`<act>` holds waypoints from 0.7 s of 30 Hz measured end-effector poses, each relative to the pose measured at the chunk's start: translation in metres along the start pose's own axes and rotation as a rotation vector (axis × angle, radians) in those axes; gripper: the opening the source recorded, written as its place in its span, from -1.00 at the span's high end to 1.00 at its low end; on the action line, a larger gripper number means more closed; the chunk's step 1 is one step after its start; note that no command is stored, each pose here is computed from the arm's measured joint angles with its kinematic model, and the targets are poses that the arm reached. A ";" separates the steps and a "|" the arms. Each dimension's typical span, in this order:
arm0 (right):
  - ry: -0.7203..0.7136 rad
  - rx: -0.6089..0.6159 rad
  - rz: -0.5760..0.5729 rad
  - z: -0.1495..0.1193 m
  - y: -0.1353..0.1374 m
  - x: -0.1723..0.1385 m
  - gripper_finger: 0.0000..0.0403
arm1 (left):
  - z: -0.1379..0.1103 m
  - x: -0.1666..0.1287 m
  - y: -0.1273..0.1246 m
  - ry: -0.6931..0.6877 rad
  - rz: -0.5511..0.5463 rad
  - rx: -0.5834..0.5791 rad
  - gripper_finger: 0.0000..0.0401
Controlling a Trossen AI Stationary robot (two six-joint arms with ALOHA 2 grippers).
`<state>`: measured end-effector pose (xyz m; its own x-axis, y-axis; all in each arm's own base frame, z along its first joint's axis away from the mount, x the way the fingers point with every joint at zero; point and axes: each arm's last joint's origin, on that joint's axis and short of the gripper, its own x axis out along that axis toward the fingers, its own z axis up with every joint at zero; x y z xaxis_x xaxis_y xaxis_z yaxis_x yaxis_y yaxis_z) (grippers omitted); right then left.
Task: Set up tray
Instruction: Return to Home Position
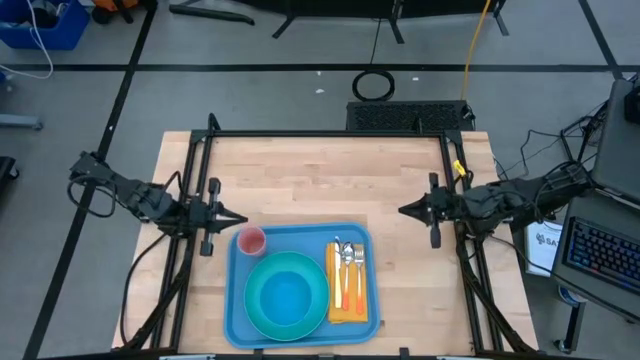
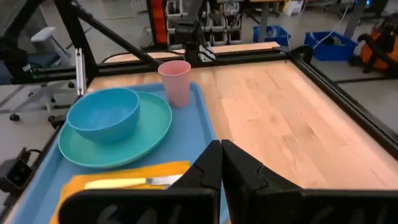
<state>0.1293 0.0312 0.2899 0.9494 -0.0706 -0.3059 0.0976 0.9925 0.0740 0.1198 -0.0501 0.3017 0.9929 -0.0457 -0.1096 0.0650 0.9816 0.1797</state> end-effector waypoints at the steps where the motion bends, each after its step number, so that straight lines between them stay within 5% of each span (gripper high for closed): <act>1: -0.008 -0.007 0.002 -0.004 -0.001 0.000 1.00 | -0.001 -0.001 0.000 0.007 -0.006 0.003 0.96; 7: -0.065 -0.008 0.013 -0.040 -0.009 -0.003 1.00 | -0.015 -0.011 0.004 0.026 0.008 0.020 0.91; 21: -0.058 -0.057 -0.073 -0.112 -0.025 0.002 1.00 | -0.087 -0.033 0.010 -0.010 0.230 0.000 0.81</act>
<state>0.0954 0.0178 0.1815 0.9563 -0.1470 -0.2526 0.1516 0.9884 -0.0012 0.0794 -0.0221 0.2220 0.9825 0.1776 -0.0564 -0.1633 0.9663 0.1990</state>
